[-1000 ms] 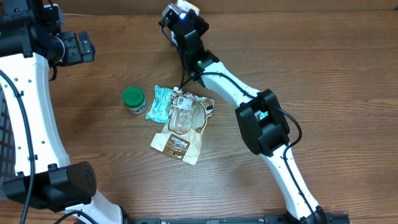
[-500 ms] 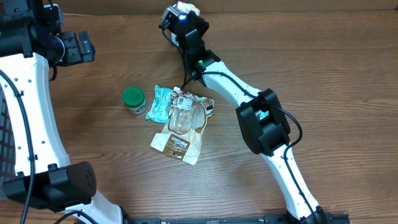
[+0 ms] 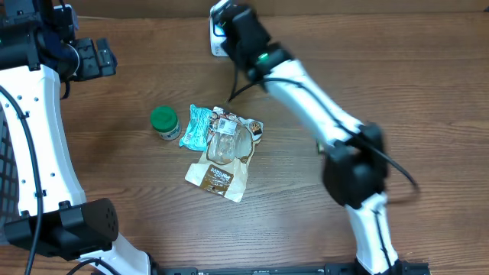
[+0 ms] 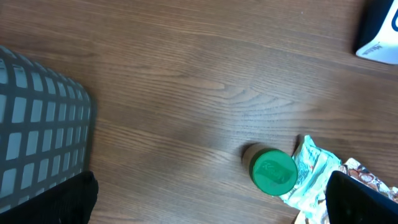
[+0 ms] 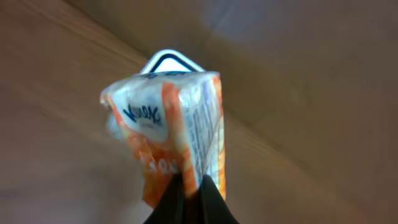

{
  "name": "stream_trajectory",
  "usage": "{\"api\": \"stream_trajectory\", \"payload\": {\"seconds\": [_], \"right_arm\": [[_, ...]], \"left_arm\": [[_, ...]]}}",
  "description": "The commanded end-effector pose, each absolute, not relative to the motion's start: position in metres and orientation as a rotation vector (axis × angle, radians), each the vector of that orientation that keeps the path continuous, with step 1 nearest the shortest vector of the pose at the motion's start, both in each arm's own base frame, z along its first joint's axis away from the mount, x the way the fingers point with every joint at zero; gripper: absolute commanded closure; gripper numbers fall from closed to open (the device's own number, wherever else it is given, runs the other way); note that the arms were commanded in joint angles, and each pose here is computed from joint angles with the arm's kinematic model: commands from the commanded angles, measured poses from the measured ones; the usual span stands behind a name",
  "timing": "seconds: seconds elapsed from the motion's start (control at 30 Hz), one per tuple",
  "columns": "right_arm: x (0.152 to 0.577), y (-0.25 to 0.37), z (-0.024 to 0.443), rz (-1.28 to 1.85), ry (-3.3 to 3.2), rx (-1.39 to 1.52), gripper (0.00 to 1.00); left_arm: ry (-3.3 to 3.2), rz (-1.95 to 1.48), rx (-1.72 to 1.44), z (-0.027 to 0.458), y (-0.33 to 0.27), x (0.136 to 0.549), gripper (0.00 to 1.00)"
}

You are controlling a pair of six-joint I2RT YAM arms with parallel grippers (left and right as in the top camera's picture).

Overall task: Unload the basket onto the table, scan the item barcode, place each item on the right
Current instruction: 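Carry the orange pack right and place it beside the green pack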

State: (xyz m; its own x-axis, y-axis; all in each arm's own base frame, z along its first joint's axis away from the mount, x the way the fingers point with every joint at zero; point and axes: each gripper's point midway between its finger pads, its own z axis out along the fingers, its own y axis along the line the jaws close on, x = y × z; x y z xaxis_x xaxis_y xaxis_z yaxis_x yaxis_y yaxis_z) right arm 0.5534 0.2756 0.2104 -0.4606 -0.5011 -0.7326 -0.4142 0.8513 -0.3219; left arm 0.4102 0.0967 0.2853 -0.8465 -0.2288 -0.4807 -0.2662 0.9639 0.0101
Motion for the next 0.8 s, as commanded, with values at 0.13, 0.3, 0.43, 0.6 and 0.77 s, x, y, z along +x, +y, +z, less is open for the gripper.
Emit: {"api": "stream_trajectory", "payload": {"seconds": [0.13,0.3,0.43,0.6,0.77], "right_arm": [[0.473,0.178,0.271,0.264,2.467,-0.139,0.96],[0.438,0.089,0.215,0.128,2.784,0.152,0.96],[0.419,0.044,0.168,0.167,2.942,0.336,0.96],[0.399,0.005,0.112,0.266,3.032,0.539,0.96],[0.381,-0.006,0.079,0.406,3.078,0.561,0.96]], "left_arm": [[2.636,0.100,-0.313,0.281,0.095,0.412,0.01],[2.636,0.100,-0.313,0.281,0.095,0.412,0.00],[2.636,0.100,-0.313,0.281,0.095,0.412,0.00],[2.636,0.100,-0.313,0.281,0.095,0.412,0.00],[2.636,0.100,-0.313,0.281,0.095,0.412,0.00]]}}
